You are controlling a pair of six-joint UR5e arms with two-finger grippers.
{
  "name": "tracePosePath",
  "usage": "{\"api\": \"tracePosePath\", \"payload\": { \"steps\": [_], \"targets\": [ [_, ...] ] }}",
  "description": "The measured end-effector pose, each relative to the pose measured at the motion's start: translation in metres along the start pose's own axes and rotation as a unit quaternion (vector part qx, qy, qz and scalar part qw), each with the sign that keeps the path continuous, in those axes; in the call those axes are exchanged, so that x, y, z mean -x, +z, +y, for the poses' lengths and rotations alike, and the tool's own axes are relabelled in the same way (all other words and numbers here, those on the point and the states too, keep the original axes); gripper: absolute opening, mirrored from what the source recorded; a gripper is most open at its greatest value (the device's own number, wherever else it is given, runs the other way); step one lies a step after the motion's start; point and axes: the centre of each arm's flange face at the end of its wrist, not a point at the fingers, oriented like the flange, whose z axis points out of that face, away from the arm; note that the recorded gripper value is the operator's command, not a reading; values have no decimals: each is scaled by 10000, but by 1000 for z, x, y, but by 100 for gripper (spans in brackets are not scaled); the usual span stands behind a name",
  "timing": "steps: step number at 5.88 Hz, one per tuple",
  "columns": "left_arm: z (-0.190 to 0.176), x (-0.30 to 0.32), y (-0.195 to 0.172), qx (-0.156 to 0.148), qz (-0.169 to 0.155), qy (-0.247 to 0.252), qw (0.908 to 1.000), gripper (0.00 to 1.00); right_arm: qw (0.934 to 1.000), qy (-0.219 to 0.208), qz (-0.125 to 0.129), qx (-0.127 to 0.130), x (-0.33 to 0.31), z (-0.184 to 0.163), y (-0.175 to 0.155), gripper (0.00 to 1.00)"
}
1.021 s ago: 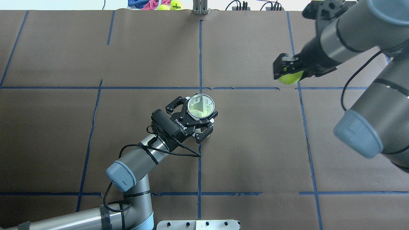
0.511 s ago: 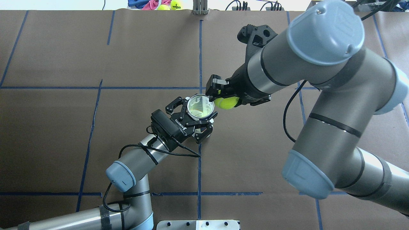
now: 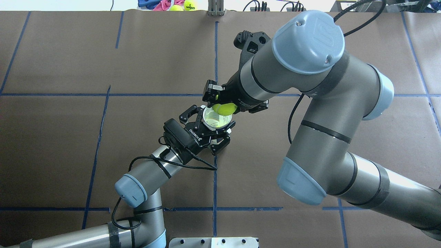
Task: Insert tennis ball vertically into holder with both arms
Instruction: 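Bring the second ball over the can and drop it inside with the right gripper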
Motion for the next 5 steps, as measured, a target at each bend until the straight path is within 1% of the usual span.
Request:
{"api": "tracePosePath", "payload": {
  "steps": [1, 2, 3, 5],
  "targets": [
    [0, -1, 0, -3, 4, -5, 10000, 87, 10000, 6, 29, -13, 1, -3, 6, 34],
    [0, -1, 0, -5, 7, -8, 10000, 87, 10000, -4, 9, -8, 3, -3, 14, 84],
    [-1, -2, 1, -9, 9, -11, 10000, 87, 10000, -23, -43, 15, 5, 0, 20, 99],
    [-1, -2, 0, -6, 8, -9, 10000, 87, 9999, -41, -91, 29, 8, 2, 21, 99]
  ]
}}
